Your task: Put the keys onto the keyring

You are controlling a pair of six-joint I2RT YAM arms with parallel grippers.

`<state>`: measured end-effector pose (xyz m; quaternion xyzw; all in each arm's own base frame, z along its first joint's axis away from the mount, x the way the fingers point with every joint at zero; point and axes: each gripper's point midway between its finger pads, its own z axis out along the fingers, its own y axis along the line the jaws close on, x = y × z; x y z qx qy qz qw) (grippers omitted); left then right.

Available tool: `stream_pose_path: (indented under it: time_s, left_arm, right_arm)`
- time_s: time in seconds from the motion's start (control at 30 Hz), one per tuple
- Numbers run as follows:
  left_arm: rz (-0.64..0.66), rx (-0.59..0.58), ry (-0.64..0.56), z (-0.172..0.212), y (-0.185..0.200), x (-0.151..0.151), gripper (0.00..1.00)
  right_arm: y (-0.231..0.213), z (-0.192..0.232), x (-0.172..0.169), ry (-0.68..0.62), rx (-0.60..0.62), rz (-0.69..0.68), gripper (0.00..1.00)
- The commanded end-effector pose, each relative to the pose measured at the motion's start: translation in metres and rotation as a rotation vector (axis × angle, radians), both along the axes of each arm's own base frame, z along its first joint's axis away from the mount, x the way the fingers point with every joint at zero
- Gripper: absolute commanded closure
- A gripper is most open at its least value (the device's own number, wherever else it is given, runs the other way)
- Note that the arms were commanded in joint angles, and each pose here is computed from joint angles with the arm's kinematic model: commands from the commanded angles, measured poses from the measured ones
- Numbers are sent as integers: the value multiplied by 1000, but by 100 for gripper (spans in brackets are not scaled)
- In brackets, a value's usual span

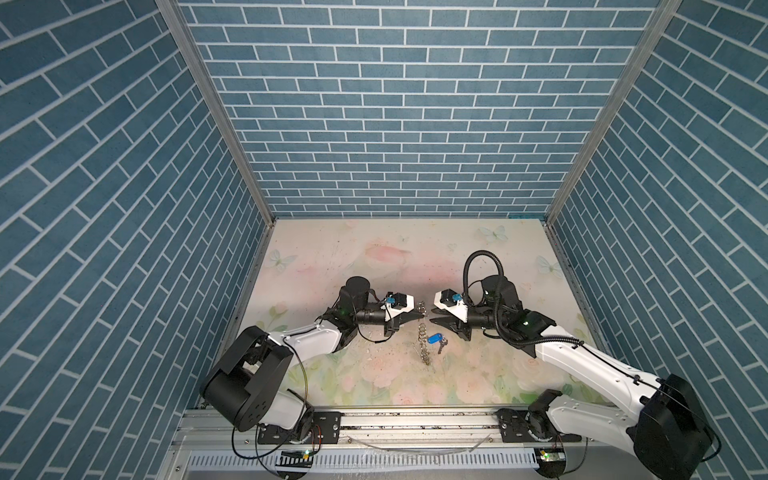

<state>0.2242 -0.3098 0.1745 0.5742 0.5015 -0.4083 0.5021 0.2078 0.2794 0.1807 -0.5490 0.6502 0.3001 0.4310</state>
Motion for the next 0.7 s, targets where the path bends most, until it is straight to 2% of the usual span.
stream_pose_path:
  time_s: [0.0, 0.17, 0.27, 0.43, 0.67]
  left_arm:
    - [28, -24, -42, 9, 9, 1, 100]
    - [56, -17, -43, 9, 19, 0, 100]
    - [56, -23, -49, 10, 20, -1, 100]
    - [56, -34, -65, 16, 21, -3, 100]
    - [68, -40, -73, 20, 23, -4, 100]
  right_arm:
    - [-18, -15, 27, 73, -20, -241, 72]
    - [-42, -51, 35, 323, -111, -493, 68]
    - [-51, -71, 29, 443, -175, -572, 67]
    - [-53, -97, 15, 590, -263, -626, 67]
    - [-44, -120, 1, 614, -259, -597, 69]
